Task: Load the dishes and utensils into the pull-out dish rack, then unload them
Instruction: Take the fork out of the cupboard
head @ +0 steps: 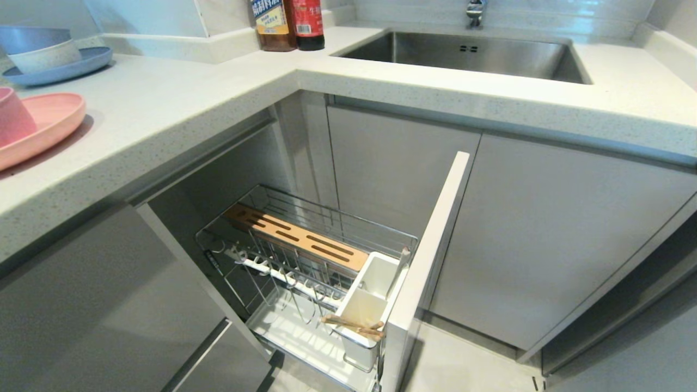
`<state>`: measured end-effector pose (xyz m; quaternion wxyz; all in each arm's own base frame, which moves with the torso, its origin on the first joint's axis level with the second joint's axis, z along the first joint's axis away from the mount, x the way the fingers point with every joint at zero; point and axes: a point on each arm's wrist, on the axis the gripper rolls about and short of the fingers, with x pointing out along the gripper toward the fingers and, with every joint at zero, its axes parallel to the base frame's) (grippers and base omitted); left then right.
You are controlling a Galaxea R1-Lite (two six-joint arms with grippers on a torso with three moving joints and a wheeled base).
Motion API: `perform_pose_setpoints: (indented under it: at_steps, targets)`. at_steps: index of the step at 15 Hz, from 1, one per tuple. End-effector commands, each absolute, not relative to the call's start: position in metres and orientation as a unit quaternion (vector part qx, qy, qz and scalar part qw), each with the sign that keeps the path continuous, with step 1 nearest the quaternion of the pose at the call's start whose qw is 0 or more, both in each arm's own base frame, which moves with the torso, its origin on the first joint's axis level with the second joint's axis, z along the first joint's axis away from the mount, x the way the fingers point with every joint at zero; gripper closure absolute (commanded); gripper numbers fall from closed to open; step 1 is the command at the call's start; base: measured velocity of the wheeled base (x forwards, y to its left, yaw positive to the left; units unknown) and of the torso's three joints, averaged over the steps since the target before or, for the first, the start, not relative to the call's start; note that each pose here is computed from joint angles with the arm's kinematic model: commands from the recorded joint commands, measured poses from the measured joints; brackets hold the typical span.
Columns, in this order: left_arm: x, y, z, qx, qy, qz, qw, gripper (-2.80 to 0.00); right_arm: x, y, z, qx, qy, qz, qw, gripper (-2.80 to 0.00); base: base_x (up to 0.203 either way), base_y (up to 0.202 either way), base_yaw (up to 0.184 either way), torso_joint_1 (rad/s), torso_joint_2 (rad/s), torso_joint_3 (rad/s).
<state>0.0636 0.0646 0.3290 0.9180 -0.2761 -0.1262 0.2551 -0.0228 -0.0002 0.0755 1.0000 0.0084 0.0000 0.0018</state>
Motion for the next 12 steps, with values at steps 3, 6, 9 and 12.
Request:
perform_pose_setpoints:
  at_steps: [3,6,9,12]
  targets:
    - [0.068,0.067,0.328,-0.293,-0.119,0.228,0.921,0.0,-0.023,0.0,0.075,0.008,0.001,0.002,1.0,0.0,0.0,0.0,0.0,0.0,0.0,0.0]
    - [0.069,0.069,0.33,-0.29,-0.139,0.22,0.921,0.0,-0.023,0.0,0.075,0.008,0.001,0.002,1.0,0.0,0.0,0.0,0.0,0.0,0.0,0.0]
    - [0.072,0.072,0.329,-0.291,-0.145,0.218,0.92,0.0,-0.023,0.0,0.075,0.008,0.001,-0.002,1.0,0.0,0.0,0.0,0.0,0.0,0.0,0.0]
    - [0.076,0.078,0.328,-0.291,-0.145,0.218,0.92,0.0,-0.023,0.0,0.075,0.008,0.001,0.002,1.0,0.0,0.0,0.0,0.0,0.0,0.0,0.0]
